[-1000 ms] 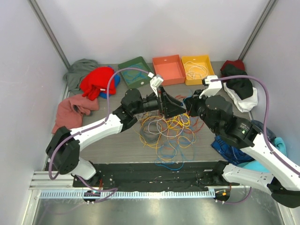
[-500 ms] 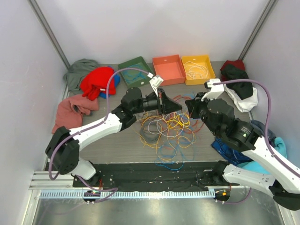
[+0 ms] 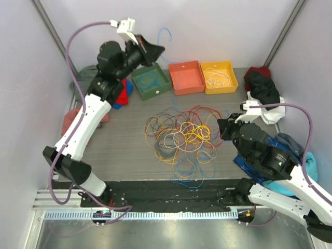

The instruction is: Untangle the cables

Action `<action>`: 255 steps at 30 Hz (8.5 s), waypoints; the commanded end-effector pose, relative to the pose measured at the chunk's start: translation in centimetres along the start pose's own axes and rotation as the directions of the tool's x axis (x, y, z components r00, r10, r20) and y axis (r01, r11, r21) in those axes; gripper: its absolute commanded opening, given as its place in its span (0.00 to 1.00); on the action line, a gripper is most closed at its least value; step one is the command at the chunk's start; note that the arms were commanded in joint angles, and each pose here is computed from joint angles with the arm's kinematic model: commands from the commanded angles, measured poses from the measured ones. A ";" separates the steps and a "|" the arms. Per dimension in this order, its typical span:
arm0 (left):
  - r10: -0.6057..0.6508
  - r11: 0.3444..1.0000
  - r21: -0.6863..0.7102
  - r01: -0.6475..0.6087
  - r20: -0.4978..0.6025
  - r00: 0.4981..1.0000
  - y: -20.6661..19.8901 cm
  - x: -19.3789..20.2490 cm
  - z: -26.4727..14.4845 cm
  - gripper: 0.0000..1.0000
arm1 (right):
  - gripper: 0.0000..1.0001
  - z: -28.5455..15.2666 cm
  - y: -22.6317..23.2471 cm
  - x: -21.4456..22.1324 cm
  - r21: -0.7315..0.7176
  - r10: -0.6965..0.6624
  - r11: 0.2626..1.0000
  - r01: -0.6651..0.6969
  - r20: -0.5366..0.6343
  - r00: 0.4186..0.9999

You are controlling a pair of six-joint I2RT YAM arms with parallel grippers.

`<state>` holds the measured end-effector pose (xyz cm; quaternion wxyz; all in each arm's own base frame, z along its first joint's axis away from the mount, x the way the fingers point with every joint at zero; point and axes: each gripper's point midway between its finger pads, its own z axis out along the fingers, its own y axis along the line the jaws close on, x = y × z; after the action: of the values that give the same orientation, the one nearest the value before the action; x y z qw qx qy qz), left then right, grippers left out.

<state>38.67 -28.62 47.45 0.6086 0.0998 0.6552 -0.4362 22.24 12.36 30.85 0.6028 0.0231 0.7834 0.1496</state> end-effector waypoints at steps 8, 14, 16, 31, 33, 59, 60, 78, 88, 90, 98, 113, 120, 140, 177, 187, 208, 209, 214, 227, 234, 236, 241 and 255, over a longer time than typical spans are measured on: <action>0.307 0.913 -0.333 -0.235 0.182 0.934 4.7 -12.0 2.2 0.00 | 0.01 0.3 -0.7 0.7 0.028 -0.002 1.000 0.002 0.011 1.000; 0.342 0.865 -0.444 -0.232 0.183 0.922 10.4 -12.2 4.1 0.00 | 0.01 0.7 -0.7 1.1 0.031 -0.039 0.999 0.038 0.011 0.999; 0.339 0.860 -0.458 -0.227 0.179 0.924 12.2 -11.5 5.0 0.00 | 0.01 0.8 -0.7 0.9 0.032 -0.053 0.998 0.052 0.014 0.999; 0.333 0.836 -0.519 -0.179 0.222 0.916 20.8 -9.3 8.8 0.00 | 0.01 1.8 -0.6 2.7 0.042 -0.085 0.995 0.086 -0.020 0.996; 0.331 0.829 -0.527 -0.187 0.194 0.923 22.0 -7.9 9.4 0.00 | 0.01 2.1 -0.6 3.0 0.044 -0.092 0.995 0.093 -0.025 0.995; 0.156 0.704 -0.673 -0.227 -0.165 0.974 31.6 8.0 6.7 0.00 | 0.01 2.9 0.1 3.6 0.032 -0.086 0.996 0.087 -0.029 0.996; 0.150 0.708 -0.675 -0.208 -0.143 0.978 31.1 7.5 6.5 0.05 | 0.01 2.9 0.1 3.6 0.031 -0.084 0.996 0.085 -0.026 0.996; 0.046 0.995 0.093 -0.039 -0.078 0.996 2.4 15.2 0.6 1.00 | 0.01 5.5 5.3 -0.3 -0.059 -0.036 0.998 0.036 0.008 0.999; -0.067 0.931 0.361 0.043 0.053 0.996 -3.1 17.4 -6.2 1.00 | 0.01 4.7 7.6 -3.9 -0.128 0.156 0.980 -0.149 0.040 0.987; -0.067 0.915 0.402 0.041 0.052 0.996 -4.3 17.9 -6.7 1.00 | 0.01 4.5 8.3 -4.2 -0.158 0.188 0.971 -0.181 0.027 0.982; -0.081 0.878 0.477 0.036 0.074 0.994 -7.6 19.1 -6.4 1.00 | 0.01 3.6 9.6 -5.2 -0.219 0.275 0.938 -0.267 0.004 0.961; -0.057 0.840 0.540 0.054 -0.011 0.998 -9.3 21.4 -5.1 0.54 | 0.01 3.0 9.7 -4.8 -0.244 0.304 0.923 -0.299 -0.018 0.953; -0.024 0.870 0.491 0.053 -0.066 0.998 -8.4 20.9 -4.5 0.00 | 0.53 2.3 7.5 -4.0 -0.192 0.288 0.940 -0.281 0.011 0.958; -0.153 0.977 -0.157 0.142 -0.060 0.986 18.5 8.3 6.4 0.00 | 0.69 0.8 -1.1 0.2 0.066 0.123 0.990 -0.127 0.064 0.990; 0.154 0.691 -0.707 -0.153 -0.063 0.986 19.5 9.6 0.4 1.00 | 0.68 4.8 -1.1 4.3 0.146 0.022 0.989 -0.022 0.006 1.000; -0.229 0.736 -0.673 -0.074 -0.350 0.908 12.1 26.6 -9.5 1.00 | 0.68 5.0 -2.1 6.8 0.170 0.019 0.985 -0.013 -0.034 0.999; 0.002 0.984 -0.102 -0.147 -0.814 0.581 -1.5 43.3 -17.7 0.99 | 0.65 4.4 -3.3 14.6 0.210 0.191 0.966 -0.150 -0.190 0.963; 0.017 0.983 -0.092 -0.160 -0.819 0.574 -1.2 43.8 -17.5 0.99 | 0.65 4.4 -3.2 14.7 0.210 0.199 0.965 -0.158 -0.191 0.961; 0.066 0.966 -0.102 -0.239 -0.795 0.603 -0.6 44.4 -13.6 0.97 | 0.65 4.3 -3.6 14.9 0.213 0.201 0.964 -0.160 -0.186 0.962; 0.050 0.950 -0.155 -0.269 -0.780 0.624 0.5 46.0 -10.7 0.88 | 0.65 3.5 -4.7 13.3 0.227 0.172 0.964 -0.139 -0.134 0.976; 0.036 0.894 -0.328 -0.307 -0.629 0.777 3.4 38.6 -11.9 0.88 | 0.65 1.2 -6.3 4.8 0.261 0.179 0.944 -0.203 0.113 0.977; 0.031 0.880 -0.370 -0.298 -0.580 0.814 3.7 36.2 -12.7 0.88 | 0.65 0.5 -6.4 1.9 0.262 0.150 0.946 -0.194 0.177 0.973; 0.039 0.848 -0.446 -0.288 -0.489 0.871 5.4 32.2 -14.9 0.87 | 0.66 1.5 -5.3 -3.0 0.347 -0.003 0.936 -0.061 0.181 0.984; -0.110 0.818 -0.554 -0.153 -0.412 0.904 8.2 27.8 -18.0 0.86 | 0.54 15.2 0.7 7.4 0.078 0.066 0.996 -0.042 -0.343 0.937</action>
<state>25.11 -23.36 17.68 0.4793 0.0308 0.8575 -0.1846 35.31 13.24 22.86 0.5007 0.0872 0.8598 0.0493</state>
